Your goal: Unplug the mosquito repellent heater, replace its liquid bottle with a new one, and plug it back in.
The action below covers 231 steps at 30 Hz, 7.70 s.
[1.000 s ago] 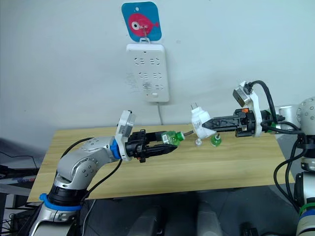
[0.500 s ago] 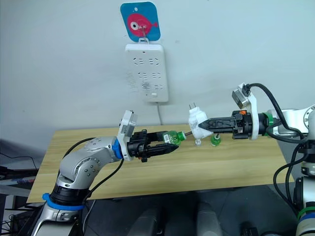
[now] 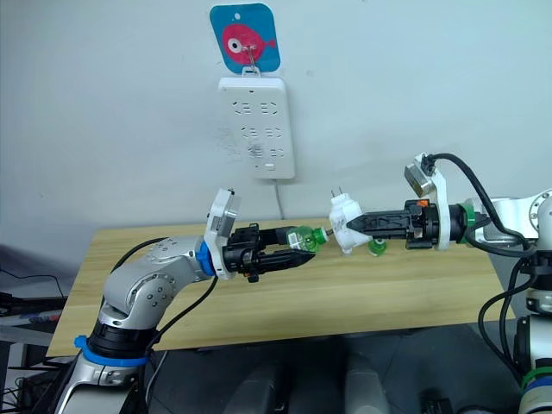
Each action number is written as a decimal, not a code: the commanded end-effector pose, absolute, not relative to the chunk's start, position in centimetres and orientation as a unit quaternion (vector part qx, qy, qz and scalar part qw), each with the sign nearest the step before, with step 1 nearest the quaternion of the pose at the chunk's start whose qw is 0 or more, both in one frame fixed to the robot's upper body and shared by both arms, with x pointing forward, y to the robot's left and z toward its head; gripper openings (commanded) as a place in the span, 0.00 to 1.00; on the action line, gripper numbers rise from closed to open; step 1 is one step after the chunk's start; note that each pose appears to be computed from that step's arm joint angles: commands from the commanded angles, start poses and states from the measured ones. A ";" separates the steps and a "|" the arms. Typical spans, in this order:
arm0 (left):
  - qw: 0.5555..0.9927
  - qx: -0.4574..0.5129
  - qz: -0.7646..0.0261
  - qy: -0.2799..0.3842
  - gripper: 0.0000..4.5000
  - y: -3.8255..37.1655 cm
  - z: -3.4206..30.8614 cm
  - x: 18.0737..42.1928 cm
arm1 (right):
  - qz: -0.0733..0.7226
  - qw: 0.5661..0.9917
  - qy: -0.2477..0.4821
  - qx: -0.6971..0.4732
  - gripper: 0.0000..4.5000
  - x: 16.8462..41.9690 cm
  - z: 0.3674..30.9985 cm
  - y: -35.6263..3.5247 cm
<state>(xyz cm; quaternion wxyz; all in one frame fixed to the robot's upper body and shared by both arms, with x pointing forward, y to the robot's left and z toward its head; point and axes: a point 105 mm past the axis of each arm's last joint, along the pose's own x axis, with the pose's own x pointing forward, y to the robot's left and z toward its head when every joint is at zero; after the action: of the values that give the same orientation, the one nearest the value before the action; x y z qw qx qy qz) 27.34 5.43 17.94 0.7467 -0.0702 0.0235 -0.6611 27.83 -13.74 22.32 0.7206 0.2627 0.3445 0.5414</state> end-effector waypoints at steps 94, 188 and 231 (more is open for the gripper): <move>0.703 -0.050 -0.709 -0.018 0.51 3.2 20.1 26.3 | 0.584 0.700 0.333 0.241 0.82 25.2 22.5 -11.1; 0.733 -0.030 -0.680 -0.015 0.51 5.0 20.4 28.1 | 0.666 0.671 0.266 0.190 0.01 26.1 26.3 -9.5; 0.747 0.014 -0.664 0.009 0.51 5.1 18.5 28.7 | 0.656 0.661 0.316 0.182 0.01 24.2 21.4 -10.1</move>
<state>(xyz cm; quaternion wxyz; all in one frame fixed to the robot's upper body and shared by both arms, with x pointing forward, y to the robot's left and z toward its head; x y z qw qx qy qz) 28.68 5.20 19.20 0.7439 -0.0012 -0.0042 -0.6683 25.20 -10.40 19.33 0.6821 0.1800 0.3478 0.6175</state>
